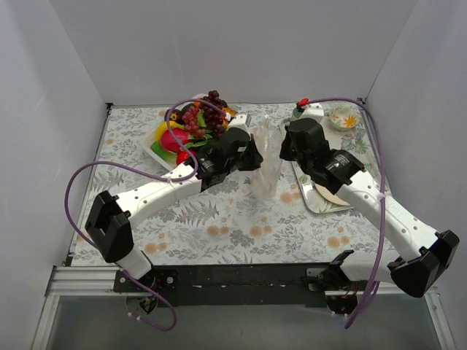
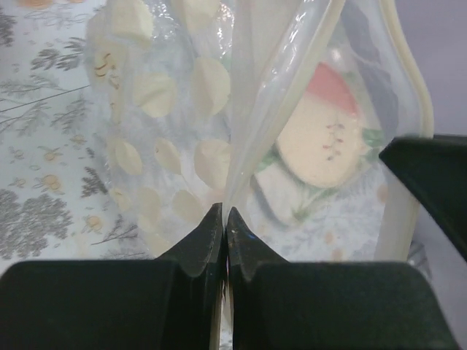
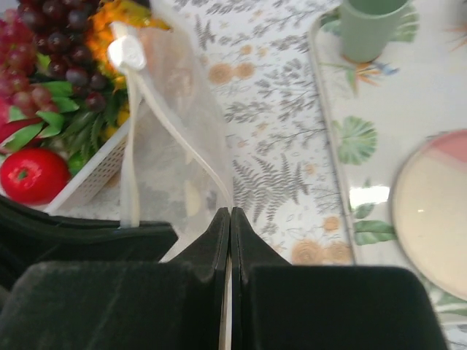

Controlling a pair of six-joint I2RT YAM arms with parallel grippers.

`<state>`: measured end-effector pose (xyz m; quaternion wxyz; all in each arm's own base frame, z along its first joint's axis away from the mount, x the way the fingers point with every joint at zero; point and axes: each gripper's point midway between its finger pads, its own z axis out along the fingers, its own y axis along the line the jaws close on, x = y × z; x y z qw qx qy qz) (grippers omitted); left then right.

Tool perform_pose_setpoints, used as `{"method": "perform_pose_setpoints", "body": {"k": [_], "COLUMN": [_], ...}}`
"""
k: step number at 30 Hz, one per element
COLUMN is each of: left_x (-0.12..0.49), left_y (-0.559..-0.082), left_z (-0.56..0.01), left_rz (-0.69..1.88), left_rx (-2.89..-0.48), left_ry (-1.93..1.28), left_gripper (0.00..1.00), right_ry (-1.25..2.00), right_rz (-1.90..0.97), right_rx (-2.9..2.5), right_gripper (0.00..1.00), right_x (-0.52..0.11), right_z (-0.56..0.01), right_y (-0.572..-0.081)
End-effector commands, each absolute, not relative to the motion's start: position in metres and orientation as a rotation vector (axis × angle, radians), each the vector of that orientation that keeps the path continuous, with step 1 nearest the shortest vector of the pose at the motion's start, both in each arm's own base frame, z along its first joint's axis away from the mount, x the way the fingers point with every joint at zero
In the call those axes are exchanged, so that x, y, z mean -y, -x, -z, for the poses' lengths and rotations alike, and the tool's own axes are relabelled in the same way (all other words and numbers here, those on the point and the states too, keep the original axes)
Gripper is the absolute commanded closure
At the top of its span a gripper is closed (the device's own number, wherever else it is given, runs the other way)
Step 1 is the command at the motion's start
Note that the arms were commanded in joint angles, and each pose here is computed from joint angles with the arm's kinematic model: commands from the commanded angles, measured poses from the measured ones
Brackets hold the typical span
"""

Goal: Place the food in the zip-top bag and seal the zipper
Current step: Open the zipper of the food storage bag, then pick up the fake fruit from the bin.

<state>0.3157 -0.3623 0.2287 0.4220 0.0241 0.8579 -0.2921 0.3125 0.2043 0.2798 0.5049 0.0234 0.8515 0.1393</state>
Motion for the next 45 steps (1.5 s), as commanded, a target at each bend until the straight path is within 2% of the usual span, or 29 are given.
{"method": "perform_pose_setpoints", "body": {"k": [1, 2, 4, 6, 11, 16, 22, 29, 33, 37, 43, 45], "left_x": [0.393, 0.398, 0.410, 0.406, 0.366, 0.322, 0.284, 0.304, 0.321, 0.323, 0.310, 0.302], "left_y": [-0.299, -0.295, -0.289, -0.289, -0.304, -0.296, -0.284, -0.288, -0.289, -0.289, -0.286, -0.285], "left_z": [-0.257, -0.258, -0.252, -0.228, -0.161, -0.105, -0.072, -0.105, -0.139, -0.169, -0.198, -0.205], "left_rz": [0.998, 1.051, 1.144, 1.111, 0.845, 0.627, 0.447, 0.576, 0.698, 0.749, 0.754, 0.735], "left_rx": [-2.059, -2.050, -2.047, -2.092, -2.207, -2.319, -2.384, -2.319, -2.265, -2.212, -2.167, -2.158], "left_ry": [-0.142, -0.155, -0.161, -0.136, 0.009, 0.086, 0.132, 0.035, -0.003, -0.002, 0.047, 0.063], "left_gripper": [1.00, 1.00, 1.00, 1.00, 1.00, 1.00, 1.00, 0.99, 0.73, 0.60, 0.50, 0.44], "right_ry": [-0.106, -0.103, -0.053, 0.015, 0.102, 0.100, 0.033, 0.041, 0.049, 0.043, 0.048, 0.045], "right_rz": [-0.158, -0.173, -0.154, -0.183, -0.313, -0.246, -0.274, -0.402, -0.410, -0.435, -0.462, -0.470], "right_rx": [-1.914, -1.906, -1.965, -2.012, -2.138, -2.217, -2.187, -2.139, -2.160, -2.155, -2.152, -2.158], "right_gripper": [0.99, 0.99, 0.99, 0.99, 0.99, 0.99, 0.99, 0.99, 0.99, 0.99, 0.99, 0.99], "right_x": [-0.154, -0.156, -0.168, -0.196, -0.249, -0.249, -0.235, -0.247, -0.252, -0.256, -0.263, -0.265], "right_z": [-0.344, -0.357, -0.343, -0.319, -0.243, -0.189, -0.193, -0.217, -0.211, -0.210, -0.210, -0.208], "right_y": [-0.313, -0.312, -0.310, -0.309, -0.301, -0.303, -0.312, -0.311, -0.311, -0.311, -0.314, -0.315]}}
